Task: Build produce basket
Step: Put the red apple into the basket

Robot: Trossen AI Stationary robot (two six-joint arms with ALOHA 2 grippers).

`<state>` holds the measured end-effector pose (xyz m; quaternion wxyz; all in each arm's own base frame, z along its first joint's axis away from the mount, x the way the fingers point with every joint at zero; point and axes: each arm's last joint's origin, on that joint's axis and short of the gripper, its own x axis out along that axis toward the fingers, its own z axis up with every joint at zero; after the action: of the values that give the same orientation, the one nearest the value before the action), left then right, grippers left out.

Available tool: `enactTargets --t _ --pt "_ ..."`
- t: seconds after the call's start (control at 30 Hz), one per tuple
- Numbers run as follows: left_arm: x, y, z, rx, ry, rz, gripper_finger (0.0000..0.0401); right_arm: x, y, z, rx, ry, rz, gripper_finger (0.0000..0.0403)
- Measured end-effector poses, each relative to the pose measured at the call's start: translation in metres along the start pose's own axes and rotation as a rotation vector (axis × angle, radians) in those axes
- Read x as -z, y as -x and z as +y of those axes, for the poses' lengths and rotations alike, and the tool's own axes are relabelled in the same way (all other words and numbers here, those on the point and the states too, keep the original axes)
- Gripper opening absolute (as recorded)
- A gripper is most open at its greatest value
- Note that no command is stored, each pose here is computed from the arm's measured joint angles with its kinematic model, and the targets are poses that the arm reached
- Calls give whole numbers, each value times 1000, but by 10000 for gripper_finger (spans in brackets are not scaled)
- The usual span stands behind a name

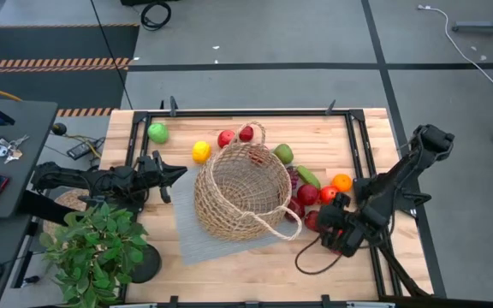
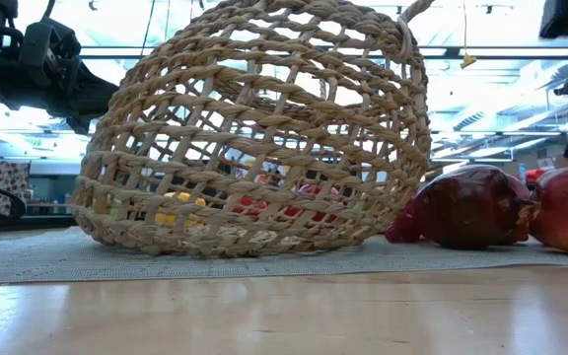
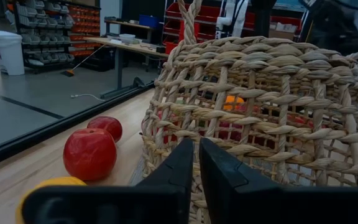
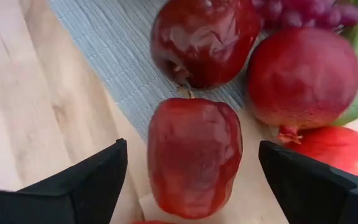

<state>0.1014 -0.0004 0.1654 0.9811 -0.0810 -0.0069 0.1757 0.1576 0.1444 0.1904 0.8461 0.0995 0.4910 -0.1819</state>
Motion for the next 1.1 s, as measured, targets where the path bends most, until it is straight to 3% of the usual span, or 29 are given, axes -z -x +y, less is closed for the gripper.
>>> enactTargets --t 0.17,0.53,0.87,1.1 --pt "0 0 0 0 0 0 40 -5 -20 -7 -37 7 23 397" --pt "0 0 0 0 0 0 34 -5 -45 -18 -105 -18 85 392" --pt "0 0 0 0 0 0 37 -4 -48 -22 -110 -33 111 339" --pt "0 0 0 0 0 0 34 -18 -27 -15 -191 -47 130 343"
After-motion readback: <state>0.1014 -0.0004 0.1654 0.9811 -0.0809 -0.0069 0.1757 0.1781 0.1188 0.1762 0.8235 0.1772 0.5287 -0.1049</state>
